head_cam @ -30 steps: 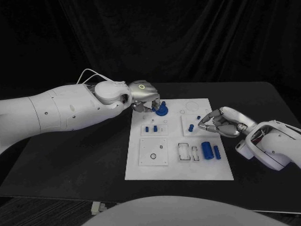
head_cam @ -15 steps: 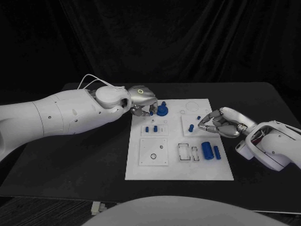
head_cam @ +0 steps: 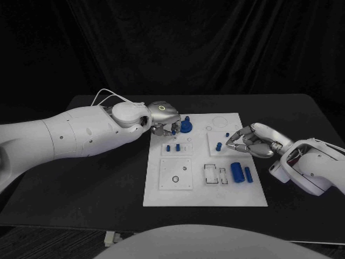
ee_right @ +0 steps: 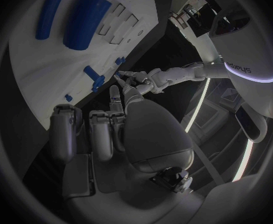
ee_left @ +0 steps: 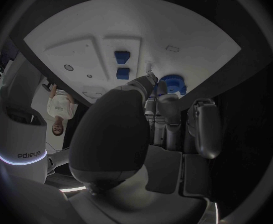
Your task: Assemble the parts on the task board
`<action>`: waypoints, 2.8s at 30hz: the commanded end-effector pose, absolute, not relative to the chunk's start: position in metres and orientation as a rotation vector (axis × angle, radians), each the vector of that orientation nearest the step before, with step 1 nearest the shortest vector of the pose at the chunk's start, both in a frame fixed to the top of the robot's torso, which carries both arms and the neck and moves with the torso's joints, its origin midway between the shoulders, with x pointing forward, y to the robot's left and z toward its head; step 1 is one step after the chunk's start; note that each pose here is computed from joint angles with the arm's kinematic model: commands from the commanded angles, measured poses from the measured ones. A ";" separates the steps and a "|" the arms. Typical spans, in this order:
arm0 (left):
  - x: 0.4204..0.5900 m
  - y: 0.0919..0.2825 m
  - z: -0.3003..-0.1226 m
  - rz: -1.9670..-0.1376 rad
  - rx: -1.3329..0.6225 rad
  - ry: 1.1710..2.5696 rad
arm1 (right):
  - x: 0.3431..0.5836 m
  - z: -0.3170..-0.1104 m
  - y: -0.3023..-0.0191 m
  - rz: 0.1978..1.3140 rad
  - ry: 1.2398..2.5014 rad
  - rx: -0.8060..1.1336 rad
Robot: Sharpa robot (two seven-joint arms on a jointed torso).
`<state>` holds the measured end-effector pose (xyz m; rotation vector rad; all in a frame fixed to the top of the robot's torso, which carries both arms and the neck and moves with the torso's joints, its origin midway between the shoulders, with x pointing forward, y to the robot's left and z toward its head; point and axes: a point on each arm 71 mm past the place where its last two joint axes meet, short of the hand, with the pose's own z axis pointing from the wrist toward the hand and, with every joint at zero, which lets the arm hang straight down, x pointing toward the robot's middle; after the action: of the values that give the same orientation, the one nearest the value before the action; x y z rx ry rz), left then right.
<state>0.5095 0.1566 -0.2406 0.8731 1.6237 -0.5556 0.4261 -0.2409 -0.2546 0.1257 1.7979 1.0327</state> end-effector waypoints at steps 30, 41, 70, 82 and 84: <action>0.507 0.149 -0.252 -0.563 0.892 1.680 | 0.426 -0.257 -0.242 1.020 1.811 0.136; 0.507 0.149 -0.253 -0.561 0.895 1.692 | 0.426 -0.257 -0.240 1.021 1.816 0.135; 0.509 0.147 -0.257 -0.559 0.886 1.679 | 0.427 -0.259 -0.240 1.017 1.832 0.137; 0.509 0.145 -0.258 -0.559 0.890 1.684 | 0.427 -0.260 -0.240 1.017 1.840 0.137; 0.509 0.145 -0.258 -0.557 0.891 1.689 | 0.427 -0.260 -0.240 1.017 1.841 0.138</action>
<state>0.5103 0.1469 -0.2575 0.8867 1.6892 -0.5484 0.4272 -0.2395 -0.2574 0.1288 1.8204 1.0272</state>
